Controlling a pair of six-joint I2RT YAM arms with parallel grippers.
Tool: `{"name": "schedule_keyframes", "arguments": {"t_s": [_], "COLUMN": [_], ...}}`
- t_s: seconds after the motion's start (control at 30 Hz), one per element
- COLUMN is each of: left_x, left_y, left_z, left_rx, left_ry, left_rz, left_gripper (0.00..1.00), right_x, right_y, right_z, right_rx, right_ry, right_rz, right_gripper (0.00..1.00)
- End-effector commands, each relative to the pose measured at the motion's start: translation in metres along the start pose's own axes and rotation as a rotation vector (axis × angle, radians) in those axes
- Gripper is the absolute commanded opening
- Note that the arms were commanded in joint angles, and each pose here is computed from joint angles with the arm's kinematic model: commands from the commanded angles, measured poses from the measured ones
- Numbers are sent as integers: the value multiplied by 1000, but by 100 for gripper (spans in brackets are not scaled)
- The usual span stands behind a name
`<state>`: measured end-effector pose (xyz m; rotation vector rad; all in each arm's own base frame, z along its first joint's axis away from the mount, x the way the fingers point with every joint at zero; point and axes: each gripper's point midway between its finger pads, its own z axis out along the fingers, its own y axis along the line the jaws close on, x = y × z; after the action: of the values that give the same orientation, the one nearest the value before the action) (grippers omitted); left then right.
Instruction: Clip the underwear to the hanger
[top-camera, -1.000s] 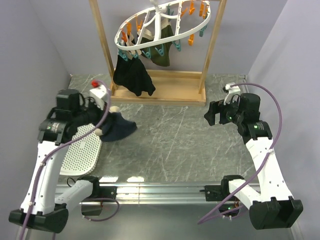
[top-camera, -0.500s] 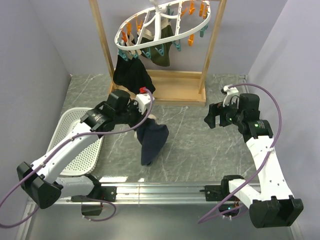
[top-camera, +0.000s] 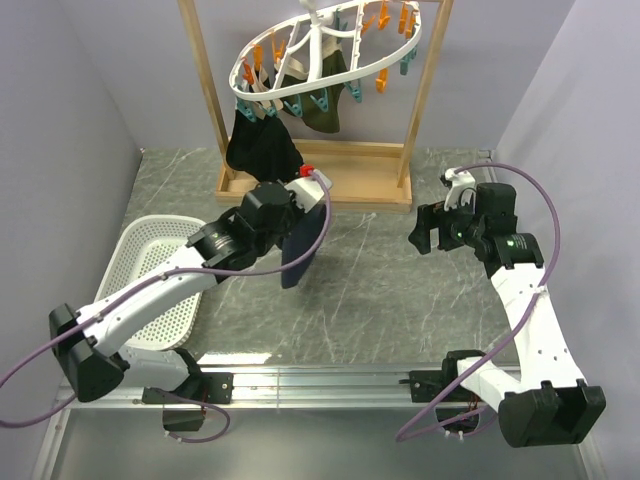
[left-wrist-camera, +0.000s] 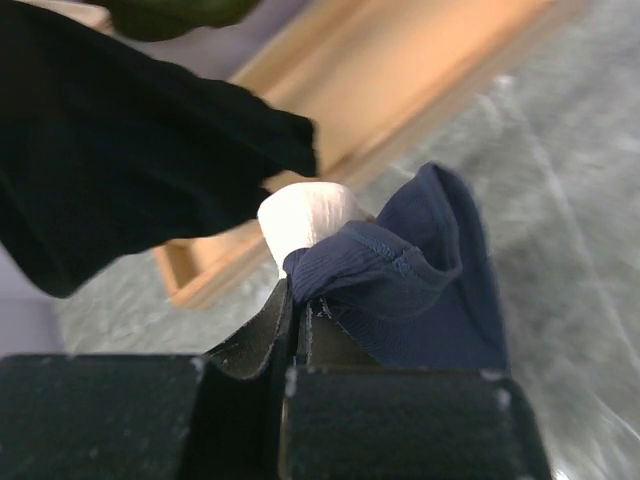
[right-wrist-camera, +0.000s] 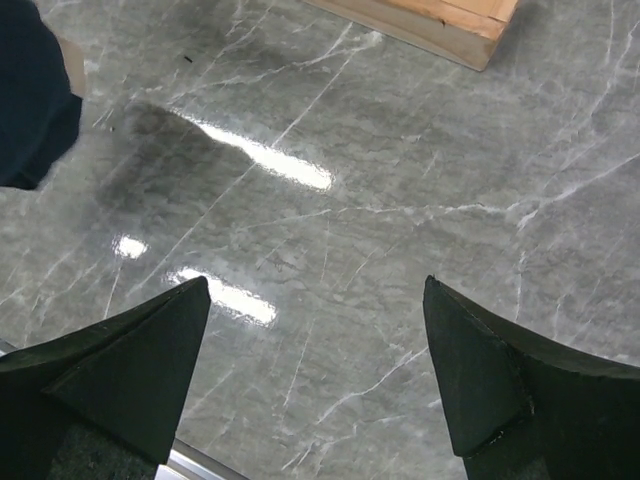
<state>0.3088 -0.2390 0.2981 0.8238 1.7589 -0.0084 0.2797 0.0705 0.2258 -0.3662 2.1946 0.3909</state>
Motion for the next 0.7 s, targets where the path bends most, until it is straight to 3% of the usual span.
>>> {"name": "schedule_keyframes", "arguments": {"t_s": [0.0, 0.1, 0.27, 0.4, 0.43, 0.47, 0.57, 0.67], "left_x": [-32, -34, 8, 90, 101, 129, 150, 151], "left_y": [44, 36, -23, -104, -130, -144, -173, -170], "left_z": [2, 7, 5, -17, -31, -44, -81, -99], "left_rx": [-227, -191, 53, 363, 523, 605, 854, 907], "left_ry": [-84, -92, 9, 165, 179, 245, 252, 266], "left_rz": [19, 10, -5, 76, 81, 102, 159, 182], "left_gripper": [0, 0, 0, 2, 6, 17, 48, 58], "right_x": [-24, -25, -20, -10, -8, -8, -3, -3], "right_y": [-2, -3, -1, 3, 6, 8, 13, 16], "right_z": [-8, -7, -6, -3, -4, -3, -1, 2], "right_rx": [14, 17, 4, -22, -43, -54, -94, -122], "right_ry": [-52, -53, -46, -24, -19, -14, 7, 26], "right_rz": [-20, -20, -29, -32, -36, -40, -46, -43], "right_gripper": [94, 94, 93, 93, 93, 93, 93, 93]}}
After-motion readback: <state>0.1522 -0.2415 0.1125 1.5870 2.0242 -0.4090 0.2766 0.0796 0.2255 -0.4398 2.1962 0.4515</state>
